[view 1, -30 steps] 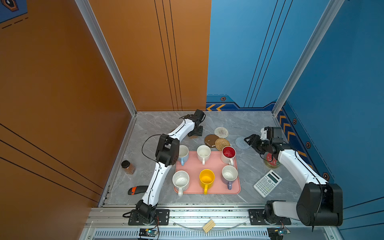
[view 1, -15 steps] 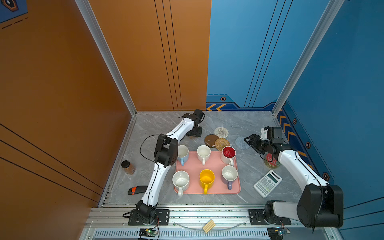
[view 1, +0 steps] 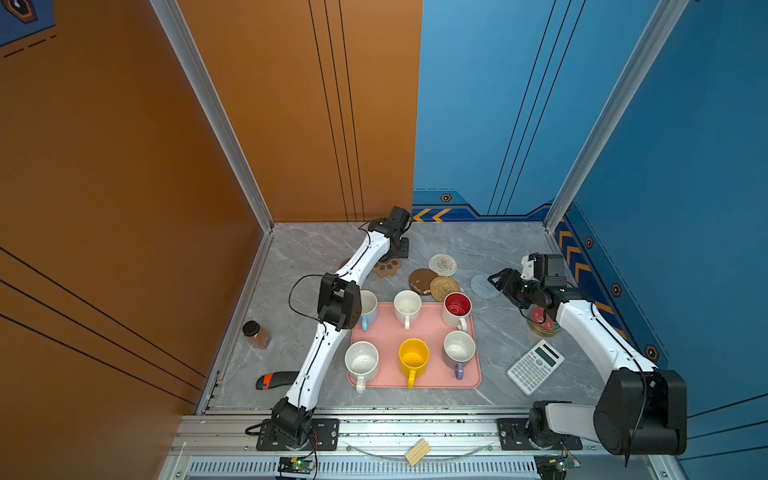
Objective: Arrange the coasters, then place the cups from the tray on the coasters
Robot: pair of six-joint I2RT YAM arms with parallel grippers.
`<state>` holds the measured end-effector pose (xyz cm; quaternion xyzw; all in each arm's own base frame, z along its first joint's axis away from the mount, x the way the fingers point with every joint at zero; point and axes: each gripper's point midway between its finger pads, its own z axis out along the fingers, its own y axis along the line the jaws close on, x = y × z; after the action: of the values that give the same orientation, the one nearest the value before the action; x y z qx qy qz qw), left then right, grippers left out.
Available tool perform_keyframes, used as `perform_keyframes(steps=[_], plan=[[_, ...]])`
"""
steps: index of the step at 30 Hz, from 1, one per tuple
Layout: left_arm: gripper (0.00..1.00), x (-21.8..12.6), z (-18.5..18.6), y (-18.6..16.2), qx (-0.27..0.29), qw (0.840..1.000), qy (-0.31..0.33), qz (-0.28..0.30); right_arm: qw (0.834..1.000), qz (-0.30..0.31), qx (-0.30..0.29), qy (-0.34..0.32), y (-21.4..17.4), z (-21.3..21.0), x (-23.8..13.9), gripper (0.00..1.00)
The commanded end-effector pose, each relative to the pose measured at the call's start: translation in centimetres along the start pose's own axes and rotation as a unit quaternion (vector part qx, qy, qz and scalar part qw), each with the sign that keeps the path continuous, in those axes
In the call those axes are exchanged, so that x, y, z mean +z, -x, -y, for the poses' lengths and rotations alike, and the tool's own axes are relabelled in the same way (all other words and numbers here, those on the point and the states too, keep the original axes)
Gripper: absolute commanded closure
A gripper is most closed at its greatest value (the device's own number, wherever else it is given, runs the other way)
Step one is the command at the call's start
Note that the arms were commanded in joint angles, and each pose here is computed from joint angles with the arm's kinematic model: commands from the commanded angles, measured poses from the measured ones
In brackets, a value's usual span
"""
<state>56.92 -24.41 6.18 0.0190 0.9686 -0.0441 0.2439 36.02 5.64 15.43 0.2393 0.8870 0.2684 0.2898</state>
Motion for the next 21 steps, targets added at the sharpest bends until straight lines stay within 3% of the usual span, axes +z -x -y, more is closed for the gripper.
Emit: perform_keyframes(steps=[1,14,21], plan=[[0.41,0.6,-0.9,1.4,-0.023,0.999,0.021,0.031,1.0,0.004,-0.004,0.006,0.3,-0.8,-0.8,0.35],[0.42,2.8,-1.4,2.7,-0.038,0.996,0.039,0.072,1.0,0.001,-0.008,0.0,0.2,-0.8,-1.0,0.35],[0.43,3.8,-1.9,1.8,-0.036,0.997,0.043,0.059,1.0,0.001,-0.013,-0.007,0.5,-0.8,-1.4,0.35]])
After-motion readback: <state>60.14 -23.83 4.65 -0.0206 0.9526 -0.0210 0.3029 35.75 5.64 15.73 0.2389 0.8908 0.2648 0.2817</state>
